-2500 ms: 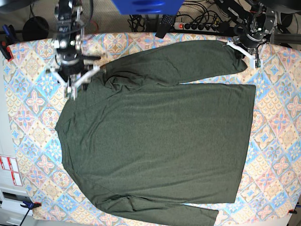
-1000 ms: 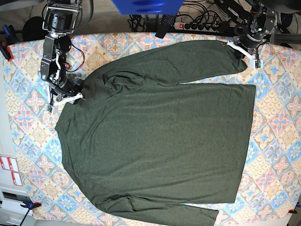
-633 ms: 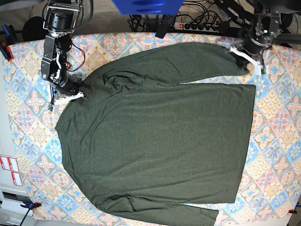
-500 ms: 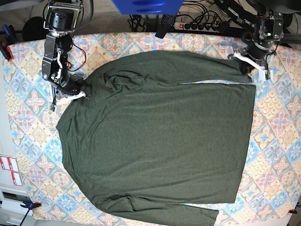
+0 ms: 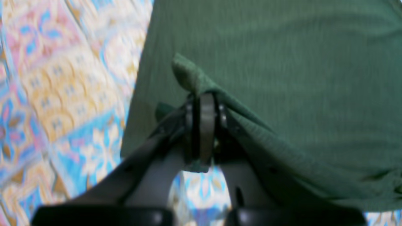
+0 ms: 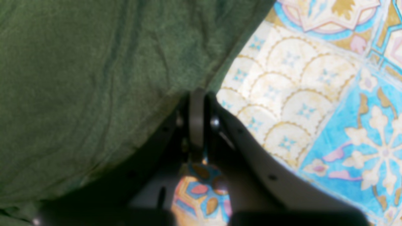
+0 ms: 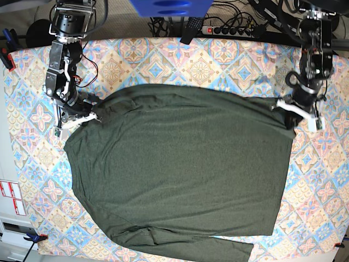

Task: Fold the T-shirt properly
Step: 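Drag both shoulder corners toward the hem, folding the shirt over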

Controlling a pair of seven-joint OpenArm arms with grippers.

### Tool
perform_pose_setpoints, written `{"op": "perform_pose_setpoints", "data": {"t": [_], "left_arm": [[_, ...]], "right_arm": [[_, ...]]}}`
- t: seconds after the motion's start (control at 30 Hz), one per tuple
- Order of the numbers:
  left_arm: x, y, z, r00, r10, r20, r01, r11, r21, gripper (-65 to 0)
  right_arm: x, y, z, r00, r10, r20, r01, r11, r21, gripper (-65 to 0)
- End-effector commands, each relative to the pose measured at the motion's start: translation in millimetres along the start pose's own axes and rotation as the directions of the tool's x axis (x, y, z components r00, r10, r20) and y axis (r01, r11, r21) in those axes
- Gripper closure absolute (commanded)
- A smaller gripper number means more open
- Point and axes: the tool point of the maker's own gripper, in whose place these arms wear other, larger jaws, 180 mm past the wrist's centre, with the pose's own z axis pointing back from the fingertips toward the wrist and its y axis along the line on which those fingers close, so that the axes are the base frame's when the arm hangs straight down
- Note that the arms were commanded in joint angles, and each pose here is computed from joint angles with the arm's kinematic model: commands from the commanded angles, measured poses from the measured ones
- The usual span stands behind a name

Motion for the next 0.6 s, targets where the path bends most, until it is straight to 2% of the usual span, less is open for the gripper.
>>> {"op": "perform_pose_setpoints", "data": {"t": [0.0,0.2,0.33,0.57], "left_arm": [[22.2,4.0,-4.1,0.998,-0.011,0.059,0.011,1.000,0.008,0.0],[29.2,20.0,-21.5,0.998,0.017,0.063,-0.020,0.999,0.045,0.0],[27.6,34.6,-34.4,0.997,0.047,0.053,-0.051,0.995,0.080,0.0],[13.7,52.8,-47.8,0.996,0.087,0.013,-0.088,0.988,0.126,0.0]], "right_arm": [[20.0,3.3,2.8,0.998,0.009,0.055,-0.010,1.000,0.011,0.0],[31.0,3.6,3.9,0.993,0.009,0.114,-0.010,1.000,0.011,0.0],[31.5,3.6,4.0,0.993,0.009,0.117,-0.010,1.000,0.011,0.0],[55.0,13.4,2.8,0.987,0.005,0.161,-0.010,1.000,0.029,0.0]]}}
